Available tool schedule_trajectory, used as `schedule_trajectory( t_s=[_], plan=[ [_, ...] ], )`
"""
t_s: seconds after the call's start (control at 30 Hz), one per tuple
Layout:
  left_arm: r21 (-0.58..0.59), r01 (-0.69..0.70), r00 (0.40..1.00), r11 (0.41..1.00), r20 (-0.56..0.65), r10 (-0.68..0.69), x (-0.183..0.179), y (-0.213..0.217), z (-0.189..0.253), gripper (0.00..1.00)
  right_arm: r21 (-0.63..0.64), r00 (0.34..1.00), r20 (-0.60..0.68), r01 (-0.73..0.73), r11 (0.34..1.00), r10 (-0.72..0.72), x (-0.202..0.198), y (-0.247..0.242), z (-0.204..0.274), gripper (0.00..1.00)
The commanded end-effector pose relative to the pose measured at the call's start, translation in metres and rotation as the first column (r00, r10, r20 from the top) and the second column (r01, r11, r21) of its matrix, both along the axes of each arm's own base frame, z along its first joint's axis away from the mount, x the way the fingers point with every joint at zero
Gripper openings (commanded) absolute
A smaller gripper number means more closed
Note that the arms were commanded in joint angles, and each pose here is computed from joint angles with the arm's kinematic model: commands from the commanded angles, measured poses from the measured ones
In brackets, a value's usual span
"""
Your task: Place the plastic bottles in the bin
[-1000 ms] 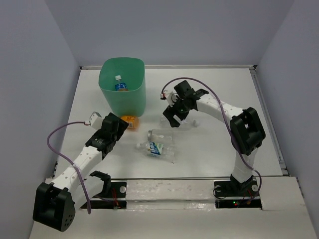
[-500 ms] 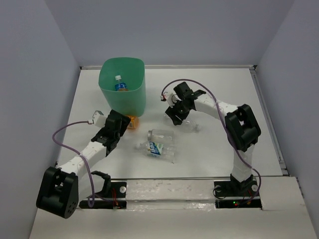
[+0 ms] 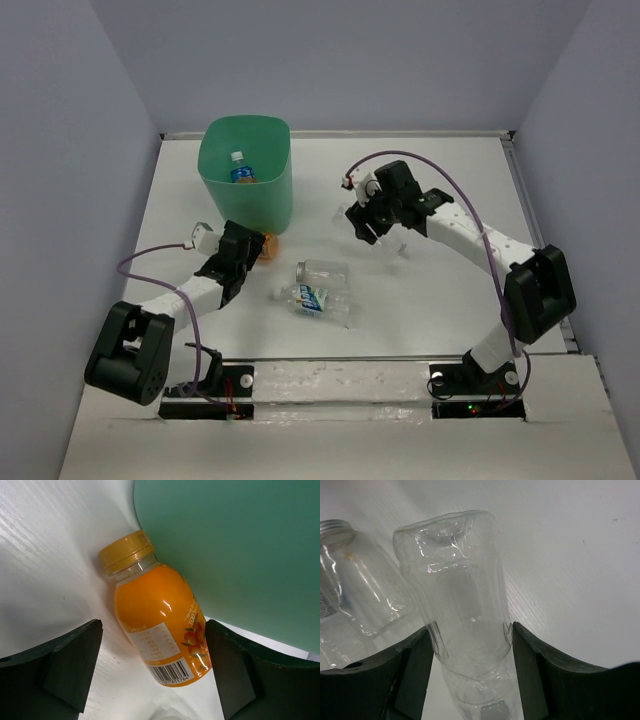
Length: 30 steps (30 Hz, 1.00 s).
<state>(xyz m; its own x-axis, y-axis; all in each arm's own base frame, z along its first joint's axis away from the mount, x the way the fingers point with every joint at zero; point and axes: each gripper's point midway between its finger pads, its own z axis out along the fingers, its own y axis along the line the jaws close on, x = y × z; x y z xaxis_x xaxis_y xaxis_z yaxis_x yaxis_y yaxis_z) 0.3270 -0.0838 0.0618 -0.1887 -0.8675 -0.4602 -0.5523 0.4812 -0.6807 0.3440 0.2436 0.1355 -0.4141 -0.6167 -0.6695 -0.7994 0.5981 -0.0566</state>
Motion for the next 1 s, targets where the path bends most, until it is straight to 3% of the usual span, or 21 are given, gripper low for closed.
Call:
schedule_trajectory(
  t_s=[0.0,0.27,0.37,0.5,0.57,0.73,0.77,0.83,0.97],
  plan=[
    [0.023,-0.043,0.997,0.999,0.062,0.041,0.012,0.005,0.004,0.93,0.152,0.996,0.092,-0.012,0.988,-0.002,-0.005,0.010,0.044,0.29],
    [0.024,-0.049,0.997,0.998,0.058,0.048,0.023,0.001,-0.002,0.90,0.345,0.987,0.155,-0.087,0.935,0.034,-0.038,0.019,0.094,0.29],
    [0.024,-0.048,0.997,0.999,0.062,0.047,0.027,0.000,0.000,0.80,0.441,0.977,0.202,-0.157,0.884,0.072,-0.057,0.025,0.125,0.29],
    [0.052,-0.058,0.997,0.997,0.061,0.055,0.022,0.006,-0.002,0.50,0.533,0.960,0.277,-0.192,0.824,0.045,-0.075,0.021,0.174,0.29],
    [0.059,-0.052,0.997,0.997,0.063,0.048,0.015,0.009,-0.002,0.46,0.573,0.948,0.316,-0.221,0.789,0.036,-0.079,0.023,0.200,0.28],
    [0.091,-0.012,0.997,0.996,0.074,0.006,-0.005,0.012,0.013,0.45,0.713,0.945,0.327,-0.266,0.649,0.029,-0.091,0.037,0.266,0.27],
    [0.107,0.009,0.996,0.994,0.088,-0.018,-0.012,0.014,0.022,0.45,0.744,0.929,0.367,-0.321,0.586,0.044,-0.096,0.051,0.295,0.27],
    [0.133,0.046,0.993,0.990,0.105,-0.060,-0.022,0.011,0.031,0.45,0.754,0.906,0.417,-0.394,0.525,0.081,-0.105,0.072,0.323,0.28],
    [0.148,0.093,0.977,0.985,0.177,-0.119,-0.044,0.013,0.066,0.45,0.776,0.885,0.463,-0.431,0.461,0.049,-0.076,0.117,0.361,0.27]
  ],
)
